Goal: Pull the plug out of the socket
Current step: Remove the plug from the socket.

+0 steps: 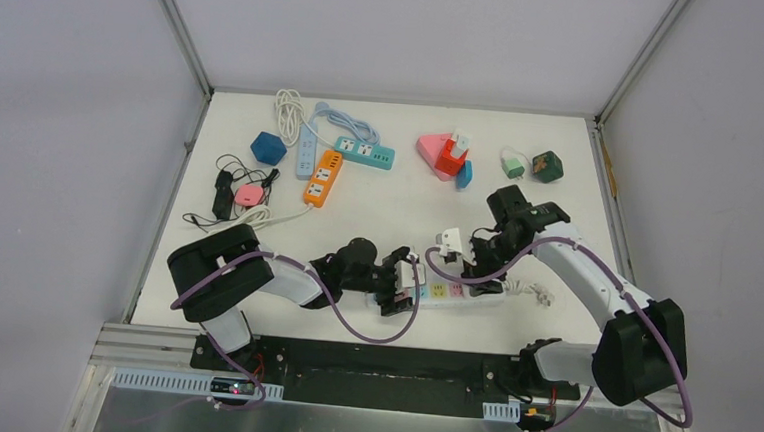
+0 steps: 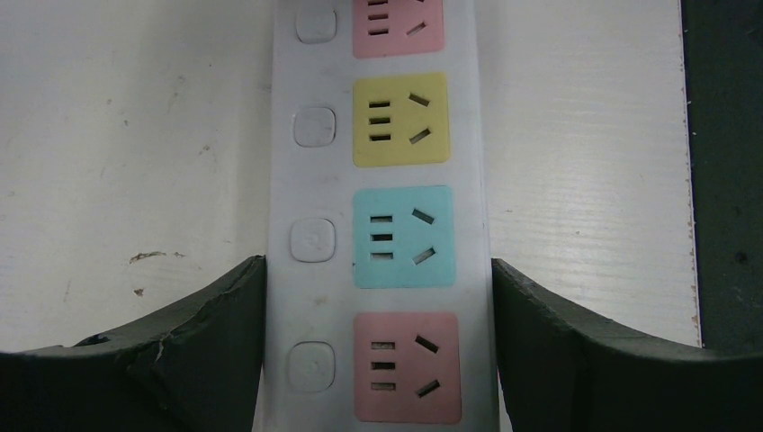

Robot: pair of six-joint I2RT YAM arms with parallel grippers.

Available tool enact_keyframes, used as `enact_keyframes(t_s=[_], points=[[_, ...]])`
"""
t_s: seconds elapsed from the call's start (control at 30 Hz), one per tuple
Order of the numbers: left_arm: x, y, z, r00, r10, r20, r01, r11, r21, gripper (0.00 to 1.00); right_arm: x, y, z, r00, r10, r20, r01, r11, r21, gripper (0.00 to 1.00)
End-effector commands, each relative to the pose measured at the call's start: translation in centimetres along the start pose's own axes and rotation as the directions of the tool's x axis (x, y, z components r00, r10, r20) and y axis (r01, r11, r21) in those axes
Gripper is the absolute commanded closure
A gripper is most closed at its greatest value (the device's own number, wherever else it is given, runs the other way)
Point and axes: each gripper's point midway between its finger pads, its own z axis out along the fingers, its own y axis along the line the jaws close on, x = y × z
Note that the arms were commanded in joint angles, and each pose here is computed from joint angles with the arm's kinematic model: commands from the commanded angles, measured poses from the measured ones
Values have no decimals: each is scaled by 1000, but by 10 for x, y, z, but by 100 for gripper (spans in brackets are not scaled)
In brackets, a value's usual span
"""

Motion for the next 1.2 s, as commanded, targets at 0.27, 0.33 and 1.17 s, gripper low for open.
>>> enact_keyframes(t_s=[0.27,0.33,1.17], points=[[20,3,3,993,-91,-71,89,995,-36,100,-51,8,-28,944,34,327,-37,999,1,100],[20,3,2,993,-92,-70,89,995,-37,100,-56,9,-27,935,35,354,-33,999,-10,100],[22,5,4,991,-105,-88,102,994,-45,100,-40,3,-37,959,24,282,-40,998,51,100]])
